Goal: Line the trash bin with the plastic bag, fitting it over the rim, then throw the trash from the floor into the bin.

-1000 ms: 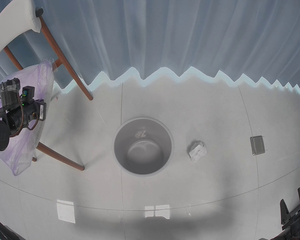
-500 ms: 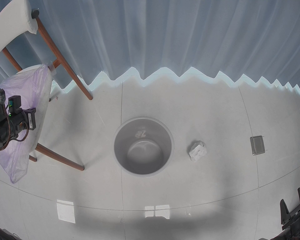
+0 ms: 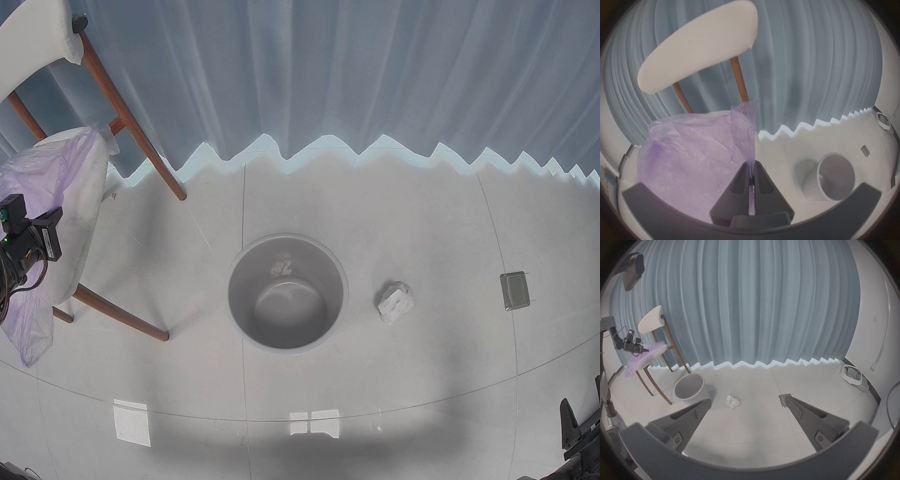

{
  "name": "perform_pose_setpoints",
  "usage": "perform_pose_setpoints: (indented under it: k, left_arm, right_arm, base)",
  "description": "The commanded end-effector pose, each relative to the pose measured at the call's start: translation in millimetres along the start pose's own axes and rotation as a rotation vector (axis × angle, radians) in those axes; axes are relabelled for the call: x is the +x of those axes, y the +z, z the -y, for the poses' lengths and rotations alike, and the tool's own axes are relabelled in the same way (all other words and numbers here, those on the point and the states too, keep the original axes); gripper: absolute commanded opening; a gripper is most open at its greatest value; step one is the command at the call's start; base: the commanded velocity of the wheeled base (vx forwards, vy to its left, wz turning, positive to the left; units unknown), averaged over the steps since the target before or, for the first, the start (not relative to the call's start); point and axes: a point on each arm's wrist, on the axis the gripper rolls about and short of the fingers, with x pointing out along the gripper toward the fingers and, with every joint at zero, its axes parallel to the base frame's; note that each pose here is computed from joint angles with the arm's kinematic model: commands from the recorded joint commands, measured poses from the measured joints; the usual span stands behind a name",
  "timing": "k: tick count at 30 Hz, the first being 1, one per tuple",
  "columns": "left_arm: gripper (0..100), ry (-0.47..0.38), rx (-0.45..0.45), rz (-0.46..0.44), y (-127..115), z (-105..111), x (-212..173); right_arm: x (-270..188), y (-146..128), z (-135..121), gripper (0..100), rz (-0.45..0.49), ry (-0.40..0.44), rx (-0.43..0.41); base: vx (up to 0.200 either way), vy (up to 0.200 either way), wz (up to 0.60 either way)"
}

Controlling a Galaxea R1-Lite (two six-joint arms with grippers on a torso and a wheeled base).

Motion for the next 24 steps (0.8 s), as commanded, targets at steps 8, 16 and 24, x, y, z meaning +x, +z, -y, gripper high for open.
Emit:
perform_pose_setpoints:
  k: [8,16,24]
  left_arm:
    - [0,-0.031,-0.193,0.059,3,5,-9]
    - [0,-0.037,-0.557,0.049,-1,6,-26]
    - [0,-0.05,-0.749,0.034,-7,9,-34]
  right_arm:
    - [0,-5,0,100,-0.001,0.002,0.0]
    - [0,-5,0,100,-0.001,0.002,0.0]
    - [0,-5,0,100,-0.001,0.0,0.0]
  base:
    - [0.0,0.0,0.0]
    - [0.0,0.0,0.0]
    - [0.0,0.0,0.0]
